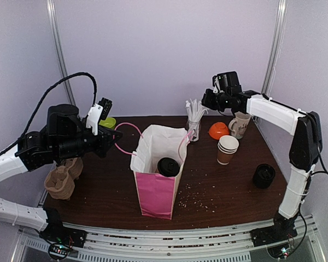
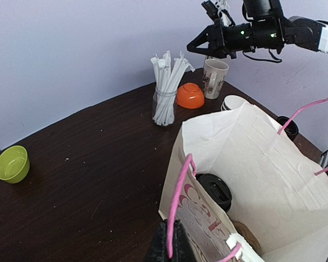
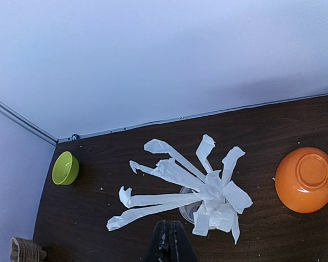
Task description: Pack the takeout coffee
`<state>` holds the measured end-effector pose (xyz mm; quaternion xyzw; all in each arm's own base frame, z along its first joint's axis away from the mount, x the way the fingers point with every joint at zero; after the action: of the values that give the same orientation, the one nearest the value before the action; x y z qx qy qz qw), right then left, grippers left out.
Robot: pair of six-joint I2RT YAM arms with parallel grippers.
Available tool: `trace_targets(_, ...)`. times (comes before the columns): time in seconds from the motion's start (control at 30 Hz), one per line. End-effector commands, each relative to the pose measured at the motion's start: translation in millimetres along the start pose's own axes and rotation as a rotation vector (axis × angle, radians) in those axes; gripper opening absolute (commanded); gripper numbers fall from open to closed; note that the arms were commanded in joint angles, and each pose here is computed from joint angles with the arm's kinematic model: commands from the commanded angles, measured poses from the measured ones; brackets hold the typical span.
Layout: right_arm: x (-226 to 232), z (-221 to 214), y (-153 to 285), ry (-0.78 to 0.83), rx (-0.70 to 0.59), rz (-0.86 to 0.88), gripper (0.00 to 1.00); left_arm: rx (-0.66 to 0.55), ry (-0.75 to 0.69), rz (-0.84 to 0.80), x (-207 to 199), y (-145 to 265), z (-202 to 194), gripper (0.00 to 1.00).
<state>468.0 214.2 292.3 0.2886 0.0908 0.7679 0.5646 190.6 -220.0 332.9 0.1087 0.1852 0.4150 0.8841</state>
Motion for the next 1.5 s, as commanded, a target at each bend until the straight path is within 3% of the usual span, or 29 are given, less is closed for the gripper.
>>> trace_targets(0.0, 8.7, 32.0, 33.7, 0.031, -0.057, 0.012, 0.26, -0.013, 0.008, 0.009, 2.0, -3.6, 0.4, 0.0)
trace_targets(0.07, 3.7, 27.7, 26.8, 0.052, -0.023, -0.028, 0.41, -0.012, 0.009, 0.007, 1.9, -4.3, -0.4, 0.0)
trace_targets(0.13, -0.6, 24.4, 20.1, 0.071, -0.003, -0.068, 0.47, -0.013, 0.011, 0.002, 1.3, -5.0, -0.2, 0.0)
trace_targets(0.4, -8.1, 27.9, -5.4, 0.09, 0.022, -0.136, 0.52, -0.008, 0.006, 0.002, 0.7, -7.6, -0.6, 0.0)
trace_targets(0.77, -12.6, 14.4, -31.3, 0.085, 0.09, -0.144, 0.41, -0.001, 0.005, 0.005, 1.3, -9.2, -2.8, 0.0)
trace_targets(1.13, -11.9, 14.3, -25.8, 0.081, 0.084, -0.14, 0.0, 0.004, 0.005, 0.003, 0.8, -10.8, -3.8, 0.0)
trace_targets(1.47, 7.1, 63.9, 29.0, 0.076, -0.036, -0.099, 0.0, -0.002, 0.005, 0.006, 0.9, -10.1, -1.8, 0.0)
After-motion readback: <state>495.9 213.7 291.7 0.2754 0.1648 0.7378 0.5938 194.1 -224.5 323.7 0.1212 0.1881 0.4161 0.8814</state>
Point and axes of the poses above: each gripper's point midway between its finger pads, its own y axis back along the fingers, its own x axis along the line the jaws close on, z = x × y, the point moved 6 cm from there along y, back along the fingers, and after that the axes turned 8 degrees about y, right-handed, at the moved point
